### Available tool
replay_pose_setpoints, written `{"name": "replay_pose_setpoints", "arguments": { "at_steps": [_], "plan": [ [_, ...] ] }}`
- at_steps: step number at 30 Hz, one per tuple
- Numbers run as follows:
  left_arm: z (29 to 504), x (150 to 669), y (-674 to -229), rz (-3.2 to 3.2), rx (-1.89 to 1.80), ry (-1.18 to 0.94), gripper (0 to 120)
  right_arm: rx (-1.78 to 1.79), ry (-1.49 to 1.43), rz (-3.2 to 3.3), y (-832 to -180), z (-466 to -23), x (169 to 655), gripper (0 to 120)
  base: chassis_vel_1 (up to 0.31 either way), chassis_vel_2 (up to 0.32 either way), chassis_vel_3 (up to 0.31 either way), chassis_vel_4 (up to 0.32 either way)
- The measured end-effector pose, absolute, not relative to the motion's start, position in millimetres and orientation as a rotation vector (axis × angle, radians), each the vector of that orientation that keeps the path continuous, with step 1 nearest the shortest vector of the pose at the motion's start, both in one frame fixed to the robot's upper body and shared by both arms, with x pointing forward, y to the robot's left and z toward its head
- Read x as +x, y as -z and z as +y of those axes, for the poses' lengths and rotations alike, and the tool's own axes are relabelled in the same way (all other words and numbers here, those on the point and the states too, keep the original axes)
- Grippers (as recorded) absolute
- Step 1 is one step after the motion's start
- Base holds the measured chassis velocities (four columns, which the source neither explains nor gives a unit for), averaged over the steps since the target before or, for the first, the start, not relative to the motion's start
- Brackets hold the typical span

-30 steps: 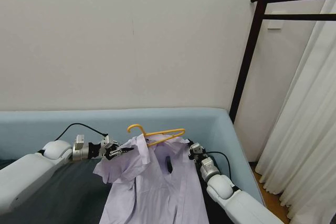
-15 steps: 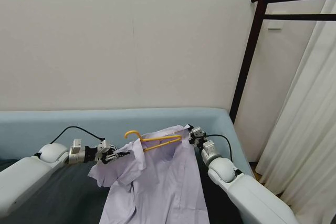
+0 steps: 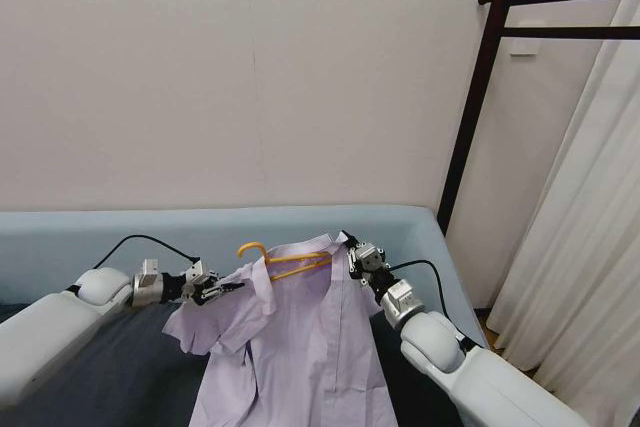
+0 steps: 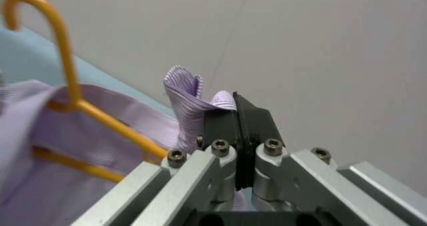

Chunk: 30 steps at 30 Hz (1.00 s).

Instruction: Pick up the clothes from the sofa and hang them on the clothes hanger.

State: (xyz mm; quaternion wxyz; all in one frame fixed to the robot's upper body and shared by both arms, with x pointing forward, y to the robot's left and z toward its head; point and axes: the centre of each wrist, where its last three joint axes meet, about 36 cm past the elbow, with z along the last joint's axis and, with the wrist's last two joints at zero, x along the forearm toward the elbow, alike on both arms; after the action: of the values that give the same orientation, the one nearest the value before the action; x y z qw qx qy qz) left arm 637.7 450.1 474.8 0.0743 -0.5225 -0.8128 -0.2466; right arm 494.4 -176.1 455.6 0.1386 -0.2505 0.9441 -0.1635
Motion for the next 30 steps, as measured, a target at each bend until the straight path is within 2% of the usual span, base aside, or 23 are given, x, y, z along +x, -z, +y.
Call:
{"name": "replay_pose_setpoints", "arguments": {
  "at_steps": [7, 10, 18, 30],
  "plan": [
    [430, 649, -498, -2.453, -1.598, 0.672, 1, -0.808, 0.5, 2.643, -470, -167, 470, 0, 0.0, 0.0, 0.0, 0.0],
    [415, 657, -529, -2.435, -1.644, 0.596, 1, -0.813, 0.512, 2.594, -485, -161, 466, 0, 0.0, 0.0, 0.0, 0.0],
    [408, 686, -615, -2.419, -1.707, 0.662, 1, -0.815, 0.641, 2.447, -520, -168, 472, 0, 0.0, 0.0, 0.0, 0.0],
    [394, 696, -690, -2.426, -1.784, 0.645, 1, -0.775, 0.867, 2.27, -542, -184, 493, 0, 0.0, 0.0, 0.0, 0.0]
  ]
}}
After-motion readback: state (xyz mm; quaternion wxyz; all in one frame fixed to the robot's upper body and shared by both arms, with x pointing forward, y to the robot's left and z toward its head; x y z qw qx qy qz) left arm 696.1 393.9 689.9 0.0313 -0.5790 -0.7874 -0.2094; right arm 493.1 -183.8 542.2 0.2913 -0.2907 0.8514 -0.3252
